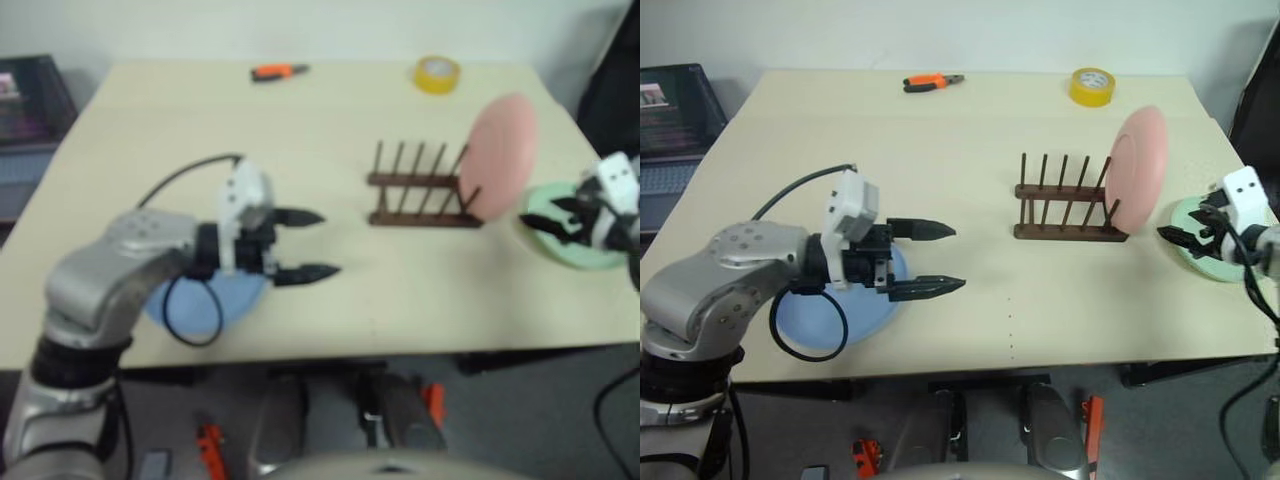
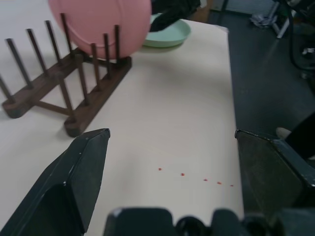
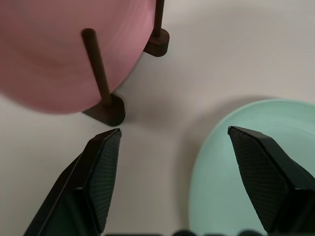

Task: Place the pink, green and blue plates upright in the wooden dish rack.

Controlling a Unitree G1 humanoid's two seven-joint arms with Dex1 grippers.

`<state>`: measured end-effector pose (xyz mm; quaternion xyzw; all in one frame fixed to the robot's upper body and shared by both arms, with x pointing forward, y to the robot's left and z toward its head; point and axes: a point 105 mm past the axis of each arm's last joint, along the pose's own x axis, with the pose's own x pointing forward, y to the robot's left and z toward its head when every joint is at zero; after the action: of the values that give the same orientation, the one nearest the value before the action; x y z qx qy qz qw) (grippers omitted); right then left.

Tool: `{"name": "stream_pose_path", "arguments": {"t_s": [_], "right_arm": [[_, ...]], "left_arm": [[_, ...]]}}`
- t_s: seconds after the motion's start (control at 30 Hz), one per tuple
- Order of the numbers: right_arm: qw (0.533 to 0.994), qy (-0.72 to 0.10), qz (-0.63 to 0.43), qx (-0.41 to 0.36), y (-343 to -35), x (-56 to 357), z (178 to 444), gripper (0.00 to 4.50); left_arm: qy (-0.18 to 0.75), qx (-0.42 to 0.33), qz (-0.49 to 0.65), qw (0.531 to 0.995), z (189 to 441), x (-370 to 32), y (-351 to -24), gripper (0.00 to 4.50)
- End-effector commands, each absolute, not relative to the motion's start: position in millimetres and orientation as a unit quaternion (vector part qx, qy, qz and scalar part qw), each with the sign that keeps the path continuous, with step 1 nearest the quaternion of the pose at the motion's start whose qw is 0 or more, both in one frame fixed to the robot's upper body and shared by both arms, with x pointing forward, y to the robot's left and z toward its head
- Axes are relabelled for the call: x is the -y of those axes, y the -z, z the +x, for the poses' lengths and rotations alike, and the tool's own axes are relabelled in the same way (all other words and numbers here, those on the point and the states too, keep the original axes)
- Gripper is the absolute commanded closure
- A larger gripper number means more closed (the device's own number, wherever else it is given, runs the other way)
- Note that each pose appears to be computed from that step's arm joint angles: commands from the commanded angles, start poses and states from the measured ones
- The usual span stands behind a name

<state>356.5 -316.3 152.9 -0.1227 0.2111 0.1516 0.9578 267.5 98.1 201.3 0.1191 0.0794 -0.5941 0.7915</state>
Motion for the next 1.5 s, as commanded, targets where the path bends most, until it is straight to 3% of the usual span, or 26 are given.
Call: {"name": "stream_pose_path", "arguments": {"t_s": [0.03,0.3,0.67,0.77,1.07,1.23,1.5], "right_arm": [[0.963,-0.113,-0.150,-0.195,-160,322,368,0.73],[0.966,-0.056,-0.136,-0.213,-143,331,382,0.73],[0.959,-0.023,-0.104,-0.262,-120,334,380,0.73],[0.960,-0.013,-0.099,-0.261,-118,334,382,1.31],[0.961,0.002,-0.110,-0.253,-126,334,386,4.44],[0.959,0.019,-0.151,-0.239,-145,343,385,4.49],[0.972,0.038,-0.156,-0.169,-218,348,373,4.49]], "left_arm": [[0.587,-0.051,0.136,0.796,269,-95,-213,0.00],[0.577,-0.053,0.135,0.804,268,-97,-212,0.00],[0.567,-0.056,0.139,0.810,268,-101,-212,0.00],[0.565,-0.056,0.140,0.811,269,-101,-213,0.00],[0.561,-0.056,0.141,0.814,270,-102,-214,0.00],[0.560,-0.056,0.142,0.814,271,-102,-214,0.00],[0.562,-0.035,0.140,0.815,278,-105,-224,0.00]]}}
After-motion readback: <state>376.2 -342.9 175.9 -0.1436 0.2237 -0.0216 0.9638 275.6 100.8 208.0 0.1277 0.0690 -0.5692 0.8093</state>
